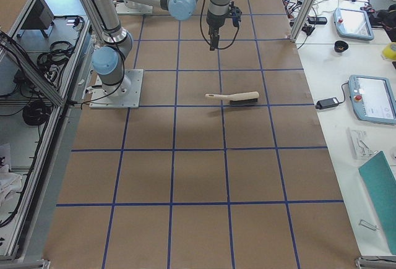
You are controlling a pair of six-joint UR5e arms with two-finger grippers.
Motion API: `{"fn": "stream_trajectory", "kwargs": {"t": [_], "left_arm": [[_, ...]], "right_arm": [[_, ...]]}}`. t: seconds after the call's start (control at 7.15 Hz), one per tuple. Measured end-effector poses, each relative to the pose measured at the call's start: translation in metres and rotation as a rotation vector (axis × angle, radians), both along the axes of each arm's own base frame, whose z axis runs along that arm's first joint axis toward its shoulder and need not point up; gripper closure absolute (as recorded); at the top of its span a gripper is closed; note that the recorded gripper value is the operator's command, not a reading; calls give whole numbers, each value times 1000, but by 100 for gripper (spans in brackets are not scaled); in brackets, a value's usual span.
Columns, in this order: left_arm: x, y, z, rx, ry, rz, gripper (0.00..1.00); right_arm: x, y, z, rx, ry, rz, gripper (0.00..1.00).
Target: Sweep and dump trash into bin
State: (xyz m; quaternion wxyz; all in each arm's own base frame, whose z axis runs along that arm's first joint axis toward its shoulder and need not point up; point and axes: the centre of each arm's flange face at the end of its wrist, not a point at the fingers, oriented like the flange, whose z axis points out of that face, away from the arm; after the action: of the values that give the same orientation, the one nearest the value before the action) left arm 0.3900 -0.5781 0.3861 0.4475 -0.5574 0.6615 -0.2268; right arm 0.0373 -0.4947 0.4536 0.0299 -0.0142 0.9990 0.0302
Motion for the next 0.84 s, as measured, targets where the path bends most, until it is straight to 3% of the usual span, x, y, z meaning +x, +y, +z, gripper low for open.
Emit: {"fn": "stream_trajectory", "kwargs": {"t": [0.42,0.56,0.84], "left_arm": [[3,-3,6,-8,-55,-1,100],[5,-7,2,26,-57,-16,100],[2,-16,-14,107,-58,-35,100]], "right_arm": [[56,13,17,-21,52,-21,0],[68,16,18,-16,81,-6,0],[87,22,16,10,75,-4,0]]}}
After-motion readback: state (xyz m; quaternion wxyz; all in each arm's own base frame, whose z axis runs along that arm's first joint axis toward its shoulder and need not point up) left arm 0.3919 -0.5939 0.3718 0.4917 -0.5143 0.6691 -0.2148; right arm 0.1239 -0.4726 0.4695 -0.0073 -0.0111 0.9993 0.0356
